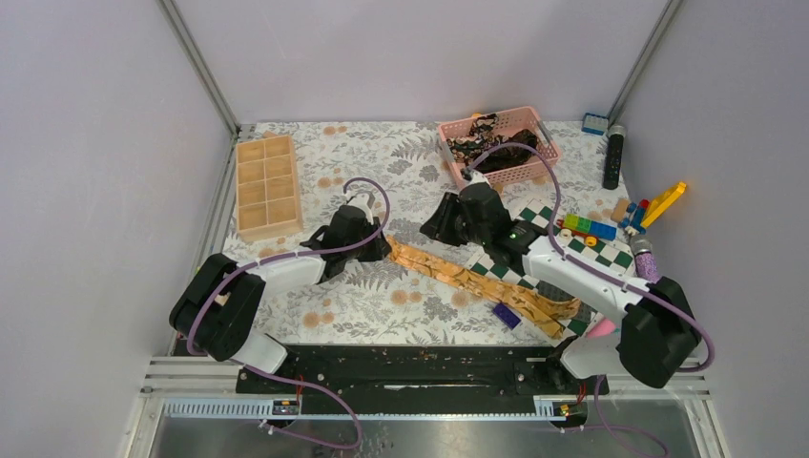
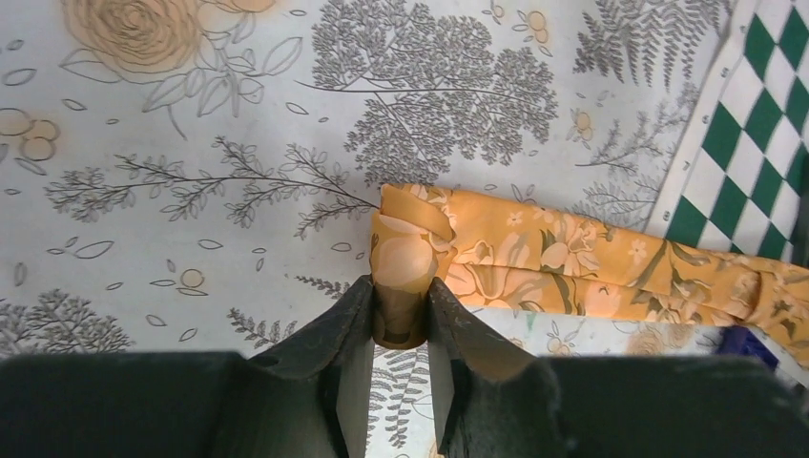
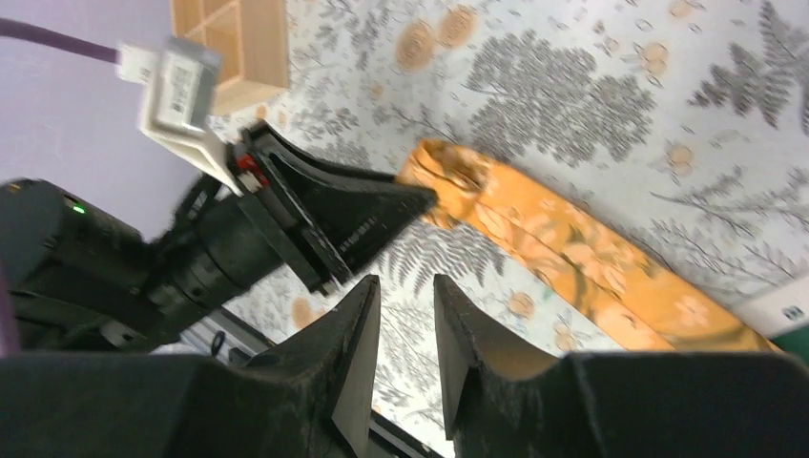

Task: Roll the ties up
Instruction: Roll the tie at the center of the board.

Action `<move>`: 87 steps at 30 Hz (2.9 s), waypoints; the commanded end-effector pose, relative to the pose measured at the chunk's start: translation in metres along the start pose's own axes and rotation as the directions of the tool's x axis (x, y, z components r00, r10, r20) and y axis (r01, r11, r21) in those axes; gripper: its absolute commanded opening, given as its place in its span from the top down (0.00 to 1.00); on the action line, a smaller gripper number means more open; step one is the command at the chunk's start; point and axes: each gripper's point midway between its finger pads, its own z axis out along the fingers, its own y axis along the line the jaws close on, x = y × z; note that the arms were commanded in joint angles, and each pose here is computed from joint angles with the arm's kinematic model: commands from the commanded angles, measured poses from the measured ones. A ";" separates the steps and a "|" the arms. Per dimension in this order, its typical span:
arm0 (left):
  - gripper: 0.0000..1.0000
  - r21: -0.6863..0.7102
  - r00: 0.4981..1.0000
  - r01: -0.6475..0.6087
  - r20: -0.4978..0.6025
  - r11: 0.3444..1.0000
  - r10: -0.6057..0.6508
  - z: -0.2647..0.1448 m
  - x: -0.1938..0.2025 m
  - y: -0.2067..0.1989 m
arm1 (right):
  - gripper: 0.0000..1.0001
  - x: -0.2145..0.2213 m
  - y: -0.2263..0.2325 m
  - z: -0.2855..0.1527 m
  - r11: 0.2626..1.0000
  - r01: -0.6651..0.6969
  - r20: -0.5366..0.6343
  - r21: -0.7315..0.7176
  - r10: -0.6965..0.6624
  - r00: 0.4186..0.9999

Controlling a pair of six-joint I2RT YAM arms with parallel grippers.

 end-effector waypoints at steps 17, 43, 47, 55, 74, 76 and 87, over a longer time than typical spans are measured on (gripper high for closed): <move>0.78 -0.156 0.990 -0.031 0.133 0.987 0.052 -0.003 -0.039 0.001 | 0.66 0.023 -0.104 -0.008 0.913 0.205 -0.072 0.353 -0.192 0.979; 0.79 -0.352 0.970 -0.135 0.143 0.926 0.196 -0.019 -0.052 0.008 | 0.65 0.041 -0.142 -0.058 0.882 0.233 -0.077 0.409 -0.221 0.972; 0.79 -0.398 0.965 -0.156 0.135 0.904 0.226 -0.019 -0.054 0.012 | 0.65 0.043 -0.145 -0.058 0.880 0.228 -0.081 0.418 -0.214 0.974; 0.80 -0.540 0.936 -0.258 0.067 0.801 0.346 -0.010 -0.051 0.019 | 0.66 0.044 -0.145 -0.058 0.883 0.222 -0.081 0.413 -0.208 0.975; 0.82 -0.679 0.821 -0.476 -0.114 0.559 0.560 0.008 -0.029 0.002 | 0.66 0.049 -0.150 -0.064 0.885 0.219 -0.077 0.411 -0.205 0.976; 0.82 -0.668 0.832 -0.423 -0.017 0.612 0.555 -0.014 -0.052 -0.020 | 0.66 0.050 -0.150 -0.064 0.886 0.216 -0.075 0.411 -0.203 0.976; 0.82 -0.690 0.747 -0.569 -0.207 0.446 0.632 0.018 -0.010 0.000 | 0.66 0.050 -0.153 -0.069 0.887 0.212 -0.062 0.410 -0.205 0.977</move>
